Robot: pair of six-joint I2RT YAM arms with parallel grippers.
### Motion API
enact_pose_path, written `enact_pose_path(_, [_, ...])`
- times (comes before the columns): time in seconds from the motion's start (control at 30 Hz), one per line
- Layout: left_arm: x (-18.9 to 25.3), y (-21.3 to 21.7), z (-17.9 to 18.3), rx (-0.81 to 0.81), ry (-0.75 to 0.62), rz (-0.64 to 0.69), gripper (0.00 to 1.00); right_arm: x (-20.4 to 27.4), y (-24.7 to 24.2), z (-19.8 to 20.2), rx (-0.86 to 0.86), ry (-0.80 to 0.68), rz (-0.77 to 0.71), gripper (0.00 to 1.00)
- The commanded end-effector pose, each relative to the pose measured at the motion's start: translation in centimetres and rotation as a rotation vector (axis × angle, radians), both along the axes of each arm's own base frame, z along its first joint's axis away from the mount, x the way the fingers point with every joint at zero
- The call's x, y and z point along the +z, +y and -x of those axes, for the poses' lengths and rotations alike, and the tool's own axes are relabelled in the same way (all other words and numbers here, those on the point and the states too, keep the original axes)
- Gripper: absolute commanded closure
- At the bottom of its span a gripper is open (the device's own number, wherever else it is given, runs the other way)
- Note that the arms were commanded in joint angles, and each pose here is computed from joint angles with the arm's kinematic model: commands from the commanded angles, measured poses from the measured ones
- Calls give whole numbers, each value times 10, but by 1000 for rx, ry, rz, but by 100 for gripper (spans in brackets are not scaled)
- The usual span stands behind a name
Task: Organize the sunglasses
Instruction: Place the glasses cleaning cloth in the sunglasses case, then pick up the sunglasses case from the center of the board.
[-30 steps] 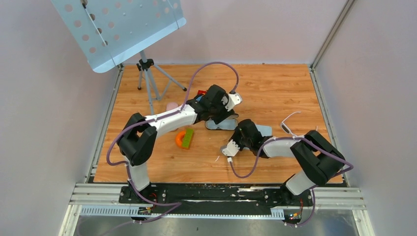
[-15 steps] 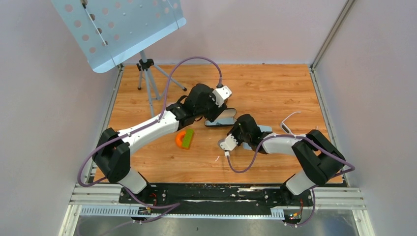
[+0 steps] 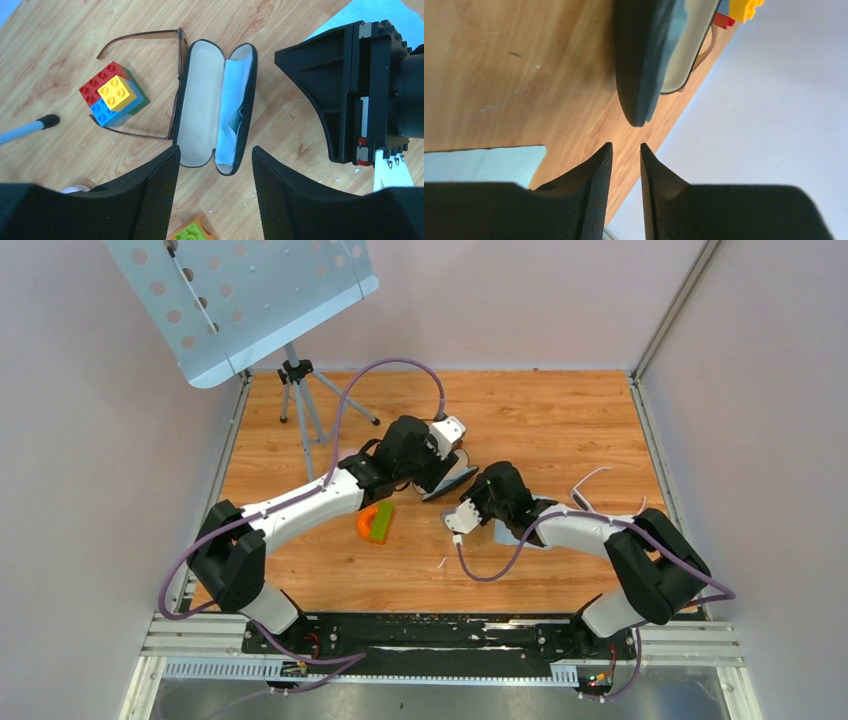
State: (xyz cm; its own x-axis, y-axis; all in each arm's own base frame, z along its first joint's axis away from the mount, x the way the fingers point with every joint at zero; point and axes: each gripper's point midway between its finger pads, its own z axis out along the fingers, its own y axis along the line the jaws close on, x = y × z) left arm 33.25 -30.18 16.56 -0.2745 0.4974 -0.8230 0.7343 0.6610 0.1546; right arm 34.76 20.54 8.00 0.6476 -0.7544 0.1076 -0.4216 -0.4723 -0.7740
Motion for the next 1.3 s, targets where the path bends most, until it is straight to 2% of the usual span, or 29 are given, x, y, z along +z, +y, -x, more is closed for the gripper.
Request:
enact_pose_path(0.0, [14,5,-2,63,-20,66,41,18,-6,-6,-55,5,-32,68])
enact_pose_path(0.27, [11,16,4,92,-25,71,41,45,-14,0,-67,23,-58,67])
enact_pose_path(0.37, [18,24,7,133,-30,96,41,70,-14,-10,-81,35,-139,66])
enact_pose_path(0.47, [25,36,11,202,-39,136,40,89,-15,-32,-175,139,-240,65])
enact_pose_path(0.67, [20,63,24,332,-22,196,40,112,-10,-105,-425,335,-481,67])
enact_pose_path(0.77, [9,70,28,378,9,201,40,98,-2,-130,-512,444,-545,70])
enact_pose_path(0.87, [-2,79,28,456,32,201,40,74,8,-138,-566,571,-563,72])
enact_pose_path(1.0, [-16,80,30,533,87,249,40,67,23,-109,-505,727,-582,73])
enact_pose_path(1.17, [-33,65,35,541,176,339,41,57,26,-36,-317,942,-480,73])
enact_pose_path(1.27, [-43,59,36,539,212,360,41,46,23,-12,-255,996,-430,72])
